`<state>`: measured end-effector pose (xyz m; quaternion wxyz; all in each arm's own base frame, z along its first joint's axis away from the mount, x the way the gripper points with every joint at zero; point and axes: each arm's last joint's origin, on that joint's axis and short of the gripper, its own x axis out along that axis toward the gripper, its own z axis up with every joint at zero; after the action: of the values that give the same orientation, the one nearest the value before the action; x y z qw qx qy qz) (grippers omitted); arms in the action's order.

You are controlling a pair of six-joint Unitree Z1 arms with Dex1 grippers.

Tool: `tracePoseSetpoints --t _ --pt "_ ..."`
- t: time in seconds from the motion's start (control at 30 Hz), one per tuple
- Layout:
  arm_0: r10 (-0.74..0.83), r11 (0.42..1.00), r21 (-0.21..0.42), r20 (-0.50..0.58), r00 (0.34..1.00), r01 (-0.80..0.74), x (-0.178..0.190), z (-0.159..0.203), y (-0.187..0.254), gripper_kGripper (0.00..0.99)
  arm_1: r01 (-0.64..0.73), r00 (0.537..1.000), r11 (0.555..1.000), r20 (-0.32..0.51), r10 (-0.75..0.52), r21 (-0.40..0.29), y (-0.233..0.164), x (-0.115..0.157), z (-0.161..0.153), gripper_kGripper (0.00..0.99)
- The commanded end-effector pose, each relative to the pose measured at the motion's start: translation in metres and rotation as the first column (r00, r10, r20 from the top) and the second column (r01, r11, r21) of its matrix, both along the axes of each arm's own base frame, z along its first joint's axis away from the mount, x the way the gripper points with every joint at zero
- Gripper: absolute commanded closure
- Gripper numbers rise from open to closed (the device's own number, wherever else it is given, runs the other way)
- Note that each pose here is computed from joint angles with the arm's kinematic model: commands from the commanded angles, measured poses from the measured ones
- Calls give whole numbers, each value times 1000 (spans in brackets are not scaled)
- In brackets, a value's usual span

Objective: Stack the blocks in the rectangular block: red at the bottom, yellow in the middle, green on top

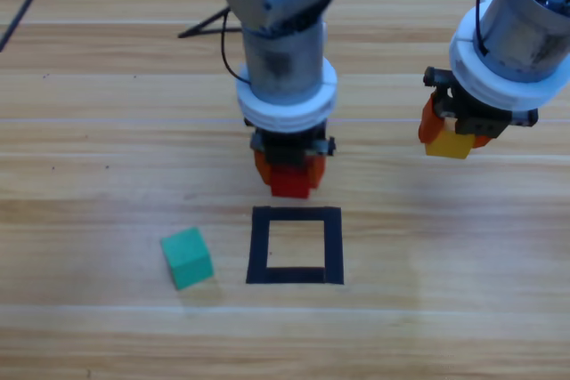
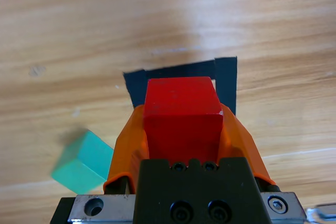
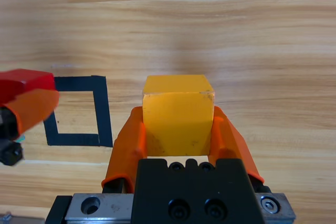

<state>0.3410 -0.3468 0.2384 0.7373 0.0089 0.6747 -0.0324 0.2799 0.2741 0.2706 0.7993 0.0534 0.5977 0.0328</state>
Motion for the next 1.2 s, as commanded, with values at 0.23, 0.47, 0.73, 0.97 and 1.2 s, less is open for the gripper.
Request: tracePoseSetpoints --t 0.23,0.47,0.73,0.97,1.2 --pt "175 983 53 -37 984 -173 -33 -9 -10 990 -16 999 999 -52 14 -37 -3 1 -16 907" --pt "166 985 47 -59 984 -163 -38 -17 -18 990 -17 998 999 -55 14 -38 -2 1 -17 906" --pt "166 985 57 -68 984 -163 -39 -25 -20 990 -18 998 999 -60 16 -43 -2 1 -19 907" --pt "162 986 60 -77 984 -158 -42 -39 -18 990 -19 998 999 -61 16 -42 -2 1 -19 906" --pt "152 988 50 -76 985 -149 -41 -43 -19 990 -19 998 999 -64 16 -43 -1 2 -21 907"
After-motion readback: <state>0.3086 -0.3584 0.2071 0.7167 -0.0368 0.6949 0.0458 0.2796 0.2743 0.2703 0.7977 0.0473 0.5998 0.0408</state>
